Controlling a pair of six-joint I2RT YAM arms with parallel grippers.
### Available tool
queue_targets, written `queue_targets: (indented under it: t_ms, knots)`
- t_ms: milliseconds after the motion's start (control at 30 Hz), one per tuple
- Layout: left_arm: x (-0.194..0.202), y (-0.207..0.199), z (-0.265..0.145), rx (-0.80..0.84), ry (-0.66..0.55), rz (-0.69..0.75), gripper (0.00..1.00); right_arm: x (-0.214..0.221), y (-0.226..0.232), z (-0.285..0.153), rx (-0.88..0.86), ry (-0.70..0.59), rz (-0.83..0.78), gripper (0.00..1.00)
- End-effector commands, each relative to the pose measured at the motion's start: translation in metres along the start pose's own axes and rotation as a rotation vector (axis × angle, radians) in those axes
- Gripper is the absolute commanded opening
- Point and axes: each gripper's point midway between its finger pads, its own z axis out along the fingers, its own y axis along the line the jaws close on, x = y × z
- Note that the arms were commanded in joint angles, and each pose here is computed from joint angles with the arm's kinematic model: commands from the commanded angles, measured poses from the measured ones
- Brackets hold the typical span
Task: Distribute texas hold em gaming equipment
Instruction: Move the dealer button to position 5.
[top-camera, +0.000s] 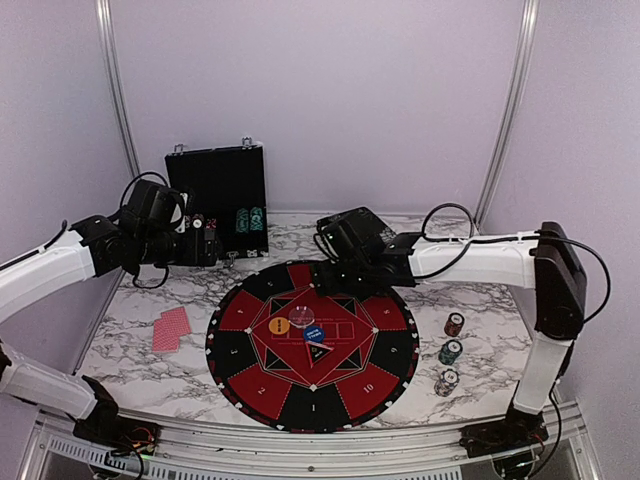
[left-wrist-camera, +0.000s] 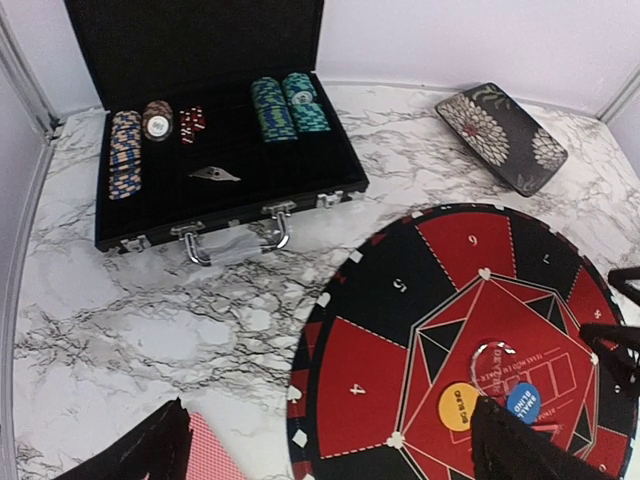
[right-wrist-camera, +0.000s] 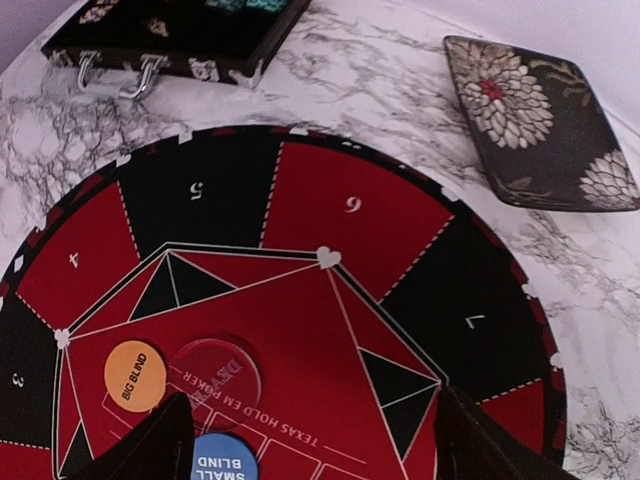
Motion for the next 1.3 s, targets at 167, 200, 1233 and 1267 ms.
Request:
queue_targets:
  t_ms: [167,200,1233,1267]
  knots:
    - [-0.001,0.056,-0.006,-0.097,-0.044,-0.043,0.99,0.042,0.065,0.038,-0.107,0.178,-0.099,0.77]
    - [-0.001,0.059,-0.007,-0.106,-0.049,-0.044,0.99,0.046,0.065,0.041,-0.109,0.189,-0.104,0.76]
    - [0.011,0.06,0.011,-0.061,0.003,-0.107,0.99,0.077,0.063,0.1,-0.106,0.284,-0.173,0.42]
    - [0.011,0.06,0.011,-0.059,0.004,-0.105,0.99,0.075,0.065,0.103,-0.111,0.28,-0.18,0.42]
